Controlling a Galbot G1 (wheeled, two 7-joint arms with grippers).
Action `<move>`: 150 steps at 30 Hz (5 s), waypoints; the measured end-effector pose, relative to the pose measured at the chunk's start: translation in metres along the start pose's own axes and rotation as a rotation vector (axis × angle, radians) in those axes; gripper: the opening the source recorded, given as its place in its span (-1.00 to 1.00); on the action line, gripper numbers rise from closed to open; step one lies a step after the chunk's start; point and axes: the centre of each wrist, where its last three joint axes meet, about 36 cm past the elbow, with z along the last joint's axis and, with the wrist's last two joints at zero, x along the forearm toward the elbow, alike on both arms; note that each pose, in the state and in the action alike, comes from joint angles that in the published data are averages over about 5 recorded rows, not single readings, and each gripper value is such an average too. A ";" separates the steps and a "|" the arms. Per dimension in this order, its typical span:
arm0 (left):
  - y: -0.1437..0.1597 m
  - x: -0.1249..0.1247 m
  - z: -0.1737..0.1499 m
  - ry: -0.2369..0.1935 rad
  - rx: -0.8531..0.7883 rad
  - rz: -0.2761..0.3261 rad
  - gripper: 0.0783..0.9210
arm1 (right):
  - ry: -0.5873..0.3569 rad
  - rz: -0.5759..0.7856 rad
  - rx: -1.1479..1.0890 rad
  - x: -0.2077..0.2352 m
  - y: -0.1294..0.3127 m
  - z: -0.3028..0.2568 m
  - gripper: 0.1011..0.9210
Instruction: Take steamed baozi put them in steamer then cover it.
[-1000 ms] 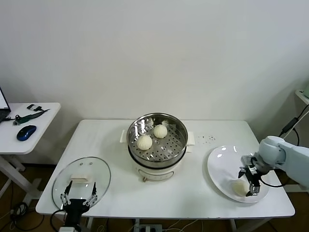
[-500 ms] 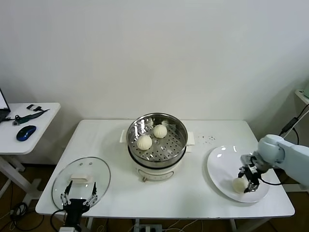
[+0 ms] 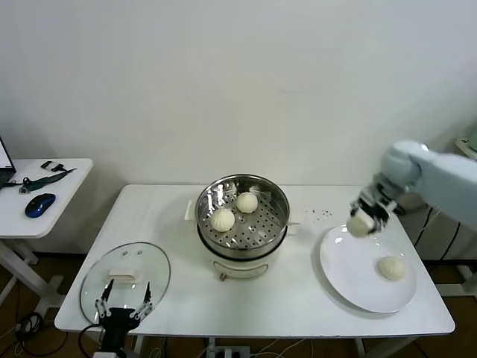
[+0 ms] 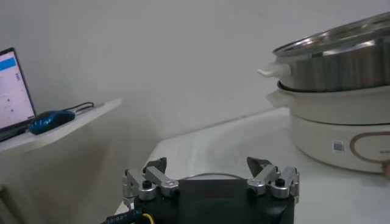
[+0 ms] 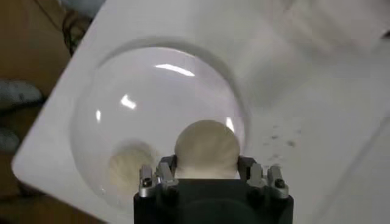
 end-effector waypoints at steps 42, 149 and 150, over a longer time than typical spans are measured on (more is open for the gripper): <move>0.004 0.006 0.002 0.001 -0.021 0.030 0.77 | -0.062 -0.049 0.888 -0.028 -0.179 -0.275 0.37; -0.005 0.016 0.006 0.029 -0.015 0.024 0.77 | -0.062 -0.100 -0.834 -0.175 0.173 0.052 0.31; -0.006 0.016 0.006 0.027 -0.015 0.025 0.77 | -0.069 -0.088 -0.838 -0.171 0.168 0.053 0.31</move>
